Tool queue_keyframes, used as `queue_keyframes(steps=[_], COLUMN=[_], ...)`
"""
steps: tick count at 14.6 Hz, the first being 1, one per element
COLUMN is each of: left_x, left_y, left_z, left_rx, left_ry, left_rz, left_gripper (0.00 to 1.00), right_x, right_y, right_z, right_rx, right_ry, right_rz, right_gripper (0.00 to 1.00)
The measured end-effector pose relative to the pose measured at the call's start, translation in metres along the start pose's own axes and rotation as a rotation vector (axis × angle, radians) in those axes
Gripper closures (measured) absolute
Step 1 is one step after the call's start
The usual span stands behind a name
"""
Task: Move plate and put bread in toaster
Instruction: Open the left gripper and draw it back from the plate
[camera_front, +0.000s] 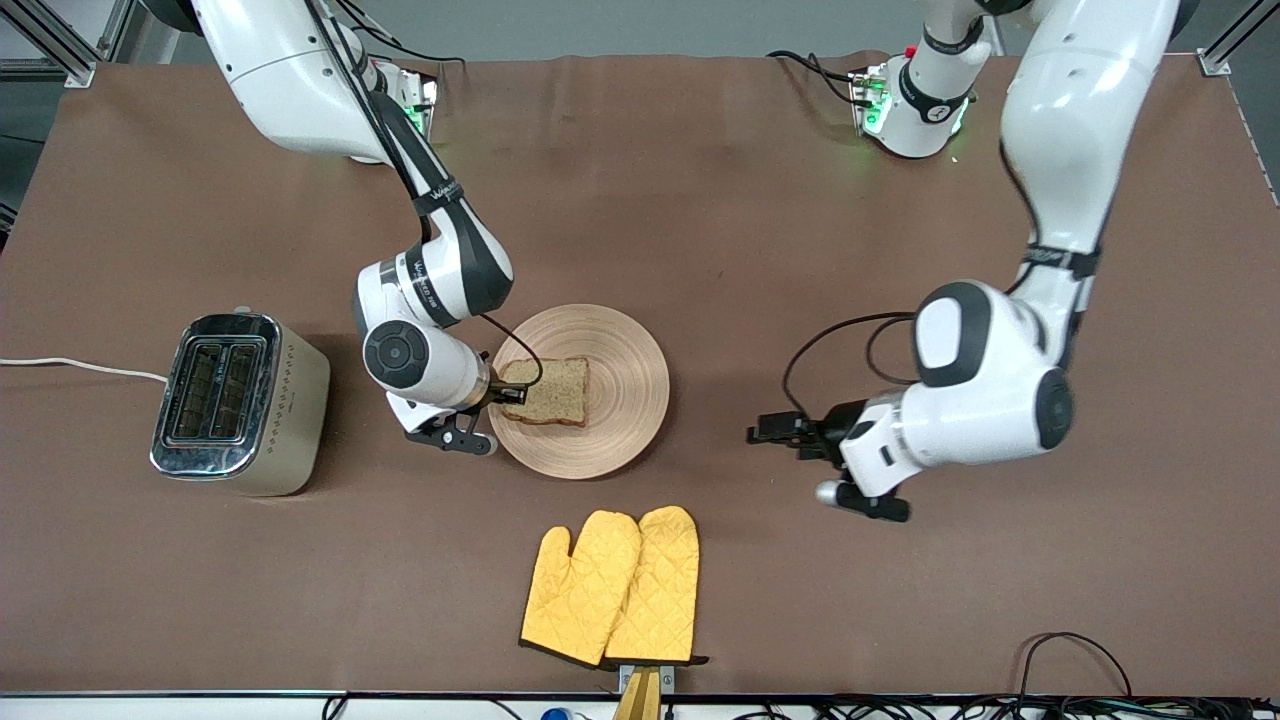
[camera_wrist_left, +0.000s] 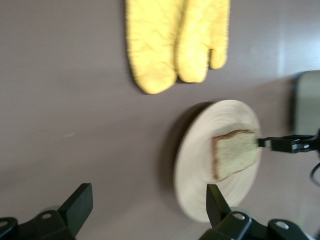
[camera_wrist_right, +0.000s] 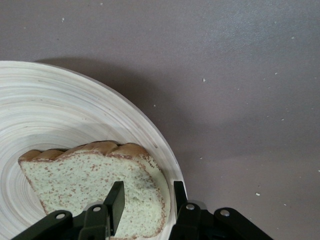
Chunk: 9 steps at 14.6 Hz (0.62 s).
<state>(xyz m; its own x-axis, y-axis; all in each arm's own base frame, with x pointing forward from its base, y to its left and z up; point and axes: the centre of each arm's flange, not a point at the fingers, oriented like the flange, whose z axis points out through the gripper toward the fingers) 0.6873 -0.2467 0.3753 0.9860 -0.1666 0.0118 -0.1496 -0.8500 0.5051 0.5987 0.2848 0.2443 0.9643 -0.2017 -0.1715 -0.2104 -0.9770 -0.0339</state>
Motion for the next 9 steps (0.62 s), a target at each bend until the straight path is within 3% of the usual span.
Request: queue_keyframes(steps=[3, 6, 9], left_x=[-0.011, -0.036, -0.073], left_y=[-0.018, -0.015, 0.014], left_z=[-0.078, -0.146, -0.207], left_rx=[0.162, 0.229, 0.29], left_ry=[0.008, -0.014, -0.013], left_rz=[0.019, -0.004, -0.111], left_gripper=[0.0, 0.0, 0.0], right_x=[0.0, -0.001, -0.002], right_y=[0.001, 0.0, 0.0], right_z=[0.004, 0.013, 0.02], right_rx=[-0.006, -0.013, -0.02], right_ry=[-0.008, -0.019, -0.028], right_rz=[0.001, -0.001, -0.001], right_gripper=[0.54, 0.55, 0.56])
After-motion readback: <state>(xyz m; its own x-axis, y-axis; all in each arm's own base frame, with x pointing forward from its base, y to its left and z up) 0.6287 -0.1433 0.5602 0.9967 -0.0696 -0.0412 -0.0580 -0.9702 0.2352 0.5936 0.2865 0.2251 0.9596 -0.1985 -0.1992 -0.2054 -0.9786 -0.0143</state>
